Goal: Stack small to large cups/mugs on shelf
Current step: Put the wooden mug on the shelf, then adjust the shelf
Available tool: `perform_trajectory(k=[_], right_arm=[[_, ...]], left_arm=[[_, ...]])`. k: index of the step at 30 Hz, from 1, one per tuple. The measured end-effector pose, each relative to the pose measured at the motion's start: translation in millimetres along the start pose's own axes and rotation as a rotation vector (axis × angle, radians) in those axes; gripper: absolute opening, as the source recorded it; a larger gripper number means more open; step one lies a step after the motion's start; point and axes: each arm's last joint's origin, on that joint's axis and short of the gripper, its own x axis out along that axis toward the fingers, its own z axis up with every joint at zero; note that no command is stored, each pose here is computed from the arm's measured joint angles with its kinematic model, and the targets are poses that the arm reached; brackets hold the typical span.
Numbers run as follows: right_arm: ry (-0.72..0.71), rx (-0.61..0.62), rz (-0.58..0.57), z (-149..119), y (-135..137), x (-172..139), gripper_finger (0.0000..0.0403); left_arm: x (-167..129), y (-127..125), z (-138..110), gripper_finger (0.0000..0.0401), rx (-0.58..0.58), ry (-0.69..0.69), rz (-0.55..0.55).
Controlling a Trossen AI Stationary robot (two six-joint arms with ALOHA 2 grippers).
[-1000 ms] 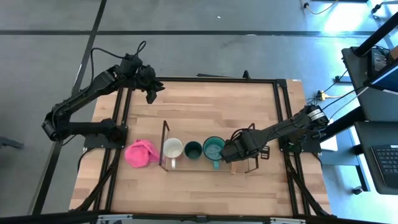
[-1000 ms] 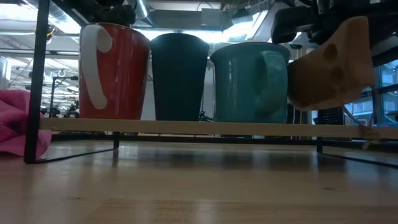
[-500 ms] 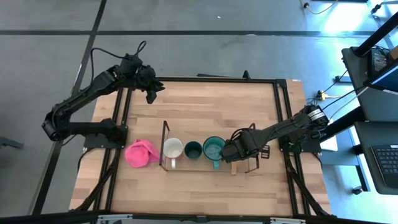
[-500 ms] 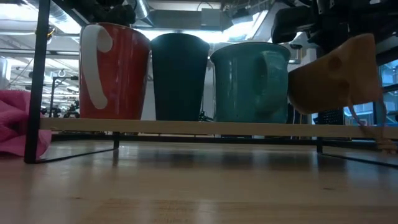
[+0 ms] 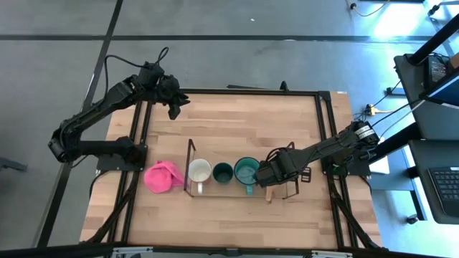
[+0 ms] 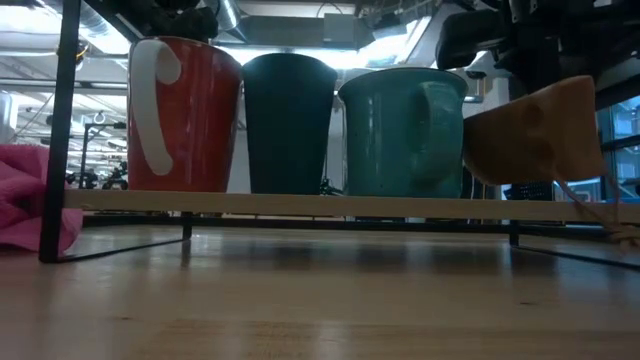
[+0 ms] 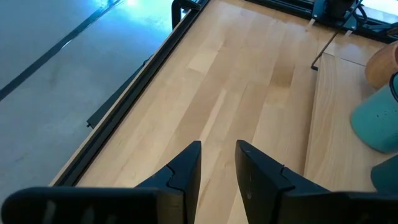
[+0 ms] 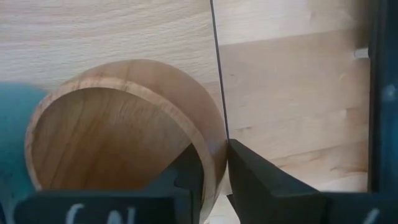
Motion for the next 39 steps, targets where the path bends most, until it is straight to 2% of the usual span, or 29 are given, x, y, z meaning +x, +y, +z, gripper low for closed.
perform_trajectory(k=[11, 25, 34, 39], right_arm=[[-0.023, -0.006, 0.012, 0.8, 0.3, -0.1, 0.0075], [-0.026, -0.003, 0.011, 2.5, 0.7, -0.5, 0.0152], [-0.088, -0.007, 0.038, 4.5, 1.0, -0.6, 0.0134], [-0.181, -0.030, 0.076, 7.5, 1.5, -1.1, 0.0116]], left_arm=[[0.0, 0.0, 0.0, 0.0093, 0.000, 0.000, 0.000], [0.0, 0.0, 0.0, 0.0093, 0.000, 0.000, 0.000], [0.1, 0.0, 0.0, 0.0093, 0.000, 0.001, 0.000], [0.1, 0.0, 0.0, 0.0093, 0.000, 0.001, 0.000]])
